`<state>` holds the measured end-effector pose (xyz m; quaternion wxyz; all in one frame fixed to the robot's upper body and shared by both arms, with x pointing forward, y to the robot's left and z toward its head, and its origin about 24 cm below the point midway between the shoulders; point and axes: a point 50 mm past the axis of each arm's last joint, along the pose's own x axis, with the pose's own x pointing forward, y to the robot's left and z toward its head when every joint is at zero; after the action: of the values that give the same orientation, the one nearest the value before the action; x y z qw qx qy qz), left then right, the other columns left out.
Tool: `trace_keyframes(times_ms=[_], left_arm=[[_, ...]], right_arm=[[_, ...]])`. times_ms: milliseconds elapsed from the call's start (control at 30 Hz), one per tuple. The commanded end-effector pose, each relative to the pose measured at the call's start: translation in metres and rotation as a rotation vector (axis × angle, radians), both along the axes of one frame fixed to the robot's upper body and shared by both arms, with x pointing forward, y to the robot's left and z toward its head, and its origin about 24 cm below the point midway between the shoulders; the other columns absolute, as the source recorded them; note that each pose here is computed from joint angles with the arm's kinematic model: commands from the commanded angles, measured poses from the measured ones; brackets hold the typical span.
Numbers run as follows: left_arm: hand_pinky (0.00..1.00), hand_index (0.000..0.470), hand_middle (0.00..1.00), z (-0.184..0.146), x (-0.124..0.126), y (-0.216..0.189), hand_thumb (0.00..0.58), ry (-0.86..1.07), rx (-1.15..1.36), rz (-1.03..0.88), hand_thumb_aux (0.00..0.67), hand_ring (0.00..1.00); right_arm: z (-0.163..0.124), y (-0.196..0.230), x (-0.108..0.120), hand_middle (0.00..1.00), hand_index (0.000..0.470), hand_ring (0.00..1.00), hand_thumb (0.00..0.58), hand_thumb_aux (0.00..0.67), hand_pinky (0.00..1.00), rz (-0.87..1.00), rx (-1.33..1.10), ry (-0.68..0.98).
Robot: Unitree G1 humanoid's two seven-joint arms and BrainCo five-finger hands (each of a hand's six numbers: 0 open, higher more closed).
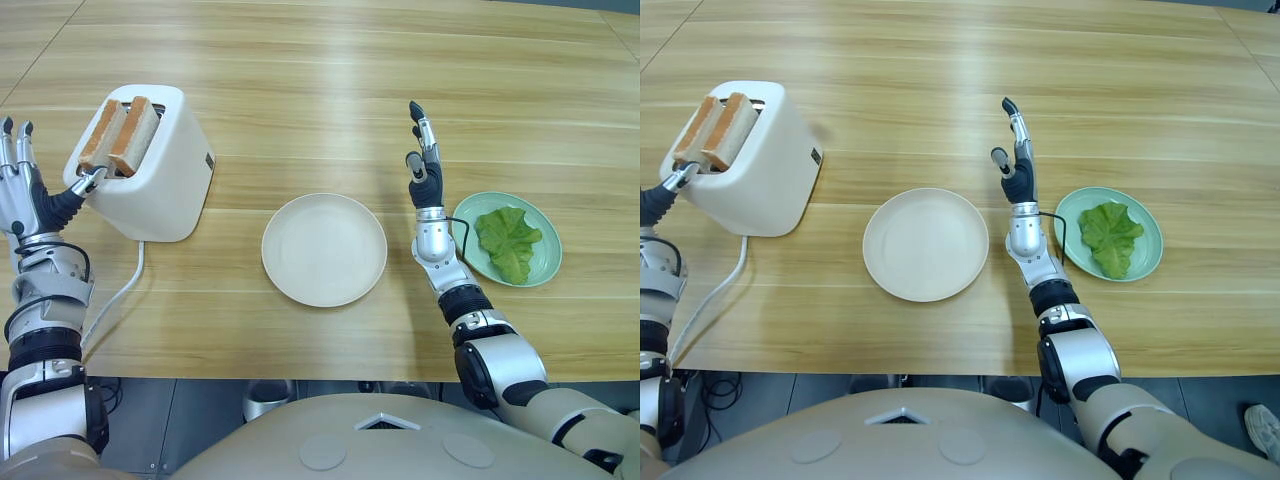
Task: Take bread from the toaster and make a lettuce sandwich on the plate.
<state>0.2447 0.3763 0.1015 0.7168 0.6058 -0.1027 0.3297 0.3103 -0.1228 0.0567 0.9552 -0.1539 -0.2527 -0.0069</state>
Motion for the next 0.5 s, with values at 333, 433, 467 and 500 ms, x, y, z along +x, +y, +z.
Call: trace_keyframes(times_ms=[333, 433, 467, 500], left_arm=[[0.0, 0.46, 0.0, -0.016, 0.014, -0.007, 0.58, 0.117, -0.01, -0.044, 0.67, 0.0], [0.0, 0.46, 0.0, -0.021, 0.013, -0.007, 0.58, 0.129, -0.014, -0.044, 0.67, 0.0], [0.0, 0.46, 0.0, -0.022, 0.013, -0.007, 0.58, 0.13, -0.016, -0.044, 0.67, 0.0], [0.0, 0.46, 0.0, -0.023, 0.013, -0.007, 0.58, 0.129, -0.017, -0.046, 0.67, 0.0]], right_arm=[[-0.006, -0.002, -0.002, 0.0, 0.0, 0.0, 0.0, 0.0, 0.0, -0.004, -0.018, 0.02], [-0.005, -0.003, -0.002, 0.0, 0.0, 0.0, 0.0, 0.0, 0.0, -0.007, -0.014, 0.016], [-0.005, -0.004, -0.002, 0.0, 0.0, 0.0, 0.0, 0.0, 0.0, -0.009, -0.012, 0.014], [-0.005, -0.005, -0.002, 0.0, 0.0, 0.0, 0.0, 0.0, 0.0, -0.011, -0.01, 0.013]])
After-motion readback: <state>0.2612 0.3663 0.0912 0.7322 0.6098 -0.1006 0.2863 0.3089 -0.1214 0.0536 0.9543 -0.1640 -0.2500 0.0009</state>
